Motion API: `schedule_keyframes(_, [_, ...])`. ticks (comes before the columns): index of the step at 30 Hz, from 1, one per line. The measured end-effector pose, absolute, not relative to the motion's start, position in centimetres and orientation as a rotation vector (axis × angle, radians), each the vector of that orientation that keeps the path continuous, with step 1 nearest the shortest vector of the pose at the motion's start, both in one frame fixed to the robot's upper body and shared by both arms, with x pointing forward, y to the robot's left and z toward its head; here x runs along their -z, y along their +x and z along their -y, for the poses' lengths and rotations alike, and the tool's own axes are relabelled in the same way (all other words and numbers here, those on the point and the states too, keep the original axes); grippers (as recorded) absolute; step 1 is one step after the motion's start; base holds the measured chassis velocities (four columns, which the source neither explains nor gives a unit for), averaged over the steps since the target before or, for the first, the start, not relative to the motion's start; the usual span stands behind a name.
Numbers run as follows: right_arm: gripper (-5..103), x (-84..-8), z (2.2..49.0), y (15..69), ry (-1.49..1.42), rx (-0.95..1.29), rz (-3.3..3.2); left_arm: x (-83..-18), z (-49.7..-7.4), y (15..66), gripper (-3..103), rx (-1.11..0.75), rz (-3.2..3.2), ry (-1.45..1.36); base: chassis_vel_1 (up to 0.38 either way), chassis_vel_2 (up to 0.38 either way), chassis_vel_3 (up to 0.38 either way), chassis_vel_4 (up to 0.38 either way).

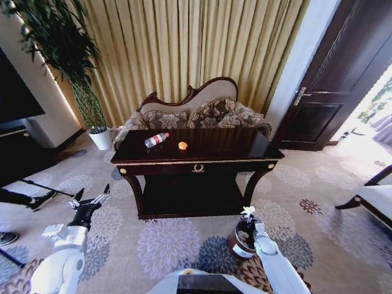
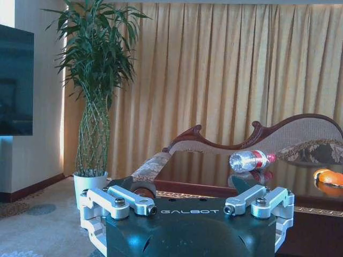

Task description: Move to the front of the table and place the trash on the table into the trash bin.

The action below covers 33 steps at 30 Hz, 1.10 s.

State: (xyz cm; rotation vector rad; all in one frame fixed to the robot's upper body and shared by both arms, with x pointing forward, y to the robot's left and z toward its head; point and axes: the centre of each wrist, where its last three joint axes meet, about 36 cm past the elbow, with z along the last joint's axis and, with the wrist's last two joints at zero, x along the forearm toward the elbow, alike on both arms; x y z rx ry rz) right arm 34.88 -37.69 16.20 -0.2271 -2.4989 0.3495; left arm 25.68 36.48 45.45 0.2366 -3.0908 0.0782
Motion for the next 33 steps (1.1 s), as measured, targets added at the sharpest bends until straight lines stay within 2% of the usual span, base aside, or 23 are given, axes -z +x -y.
schedule_keyframes(22, [0, -16.6, 36.5, 35.6, -0.224, -0.336, 2.52, -45.6, -36.5, 25.7, 100, -0.075, 3.096, 0.234, 0.056, -0.057, -0.057, 0.056])
schedule_keyframes(33, [0, -14.8, 33.2, 37.7, -0.159, -0.352, 2.482, -45.6, -36.4, 25.6, 100, -0.075, 3.098, 0.233, 0.017, -0.02, -0.018, 0.014])
